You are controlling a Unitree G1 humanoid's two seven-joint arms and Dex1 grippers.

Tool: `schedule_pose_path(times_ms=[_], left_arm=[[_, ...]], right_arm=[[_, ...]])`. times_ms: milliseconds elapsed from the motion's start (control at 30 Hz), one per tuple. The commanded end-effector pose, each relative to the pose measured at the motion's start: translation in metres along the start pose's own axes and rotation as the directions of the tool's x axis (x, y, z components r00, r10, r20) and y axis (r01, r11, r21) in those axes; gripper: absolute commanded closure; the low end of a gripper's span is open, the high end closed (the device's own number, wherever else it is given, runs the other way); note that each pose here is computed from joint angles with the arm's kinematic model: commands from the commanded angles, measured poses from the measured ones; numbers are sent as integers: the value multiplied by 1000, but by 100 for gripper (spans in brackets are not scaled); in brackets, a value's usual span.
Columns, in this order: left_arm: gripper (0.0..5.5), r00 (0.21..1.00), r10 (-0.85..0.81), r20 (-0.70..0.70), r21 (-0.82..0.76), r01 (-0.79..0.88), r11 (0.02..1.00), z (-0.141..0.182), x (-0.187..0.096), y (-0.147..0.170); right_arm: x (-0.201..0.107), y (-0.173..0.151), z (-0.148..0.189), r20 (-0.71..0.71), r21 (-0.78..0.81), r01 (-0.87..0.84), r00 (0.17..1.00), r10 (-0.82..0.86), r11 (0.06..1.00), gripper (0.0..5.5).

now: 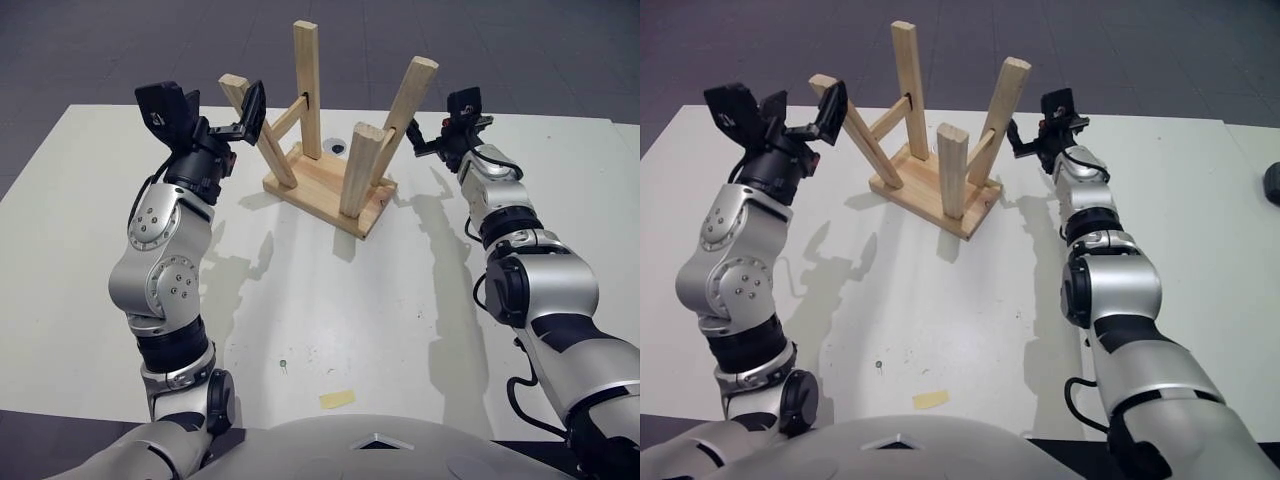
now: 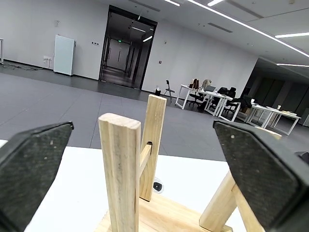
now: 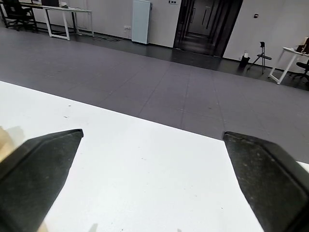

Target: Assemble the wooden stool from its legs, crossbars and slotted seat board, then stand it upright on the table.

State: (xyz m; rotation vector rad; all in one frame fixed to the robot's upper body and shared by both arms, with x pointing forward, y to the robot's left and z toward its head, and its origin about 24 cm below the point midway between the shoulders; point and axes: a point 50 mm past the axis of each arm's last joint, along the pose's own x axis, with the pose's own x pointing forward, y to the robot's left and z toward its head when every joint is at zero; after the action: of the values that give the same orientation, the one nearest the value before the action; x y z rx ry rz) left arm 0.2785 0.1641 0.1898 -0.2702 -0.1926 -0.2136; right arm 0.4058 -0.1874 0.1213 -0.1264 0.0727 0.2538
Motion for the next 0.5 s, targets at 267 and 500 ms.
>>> schedule_pose_path(times_ms=[267,500], left_arm=[[10,976,174,-132,224,-142,964,-1,-14,44],[10,922,280,-266,236,-220,947,-30,-25,47]], right_arm=[[-17,26,-16,46,-92,-379,922,384,921,14],[-58,44,-22,62,-68,-387,918,391,919,14]])
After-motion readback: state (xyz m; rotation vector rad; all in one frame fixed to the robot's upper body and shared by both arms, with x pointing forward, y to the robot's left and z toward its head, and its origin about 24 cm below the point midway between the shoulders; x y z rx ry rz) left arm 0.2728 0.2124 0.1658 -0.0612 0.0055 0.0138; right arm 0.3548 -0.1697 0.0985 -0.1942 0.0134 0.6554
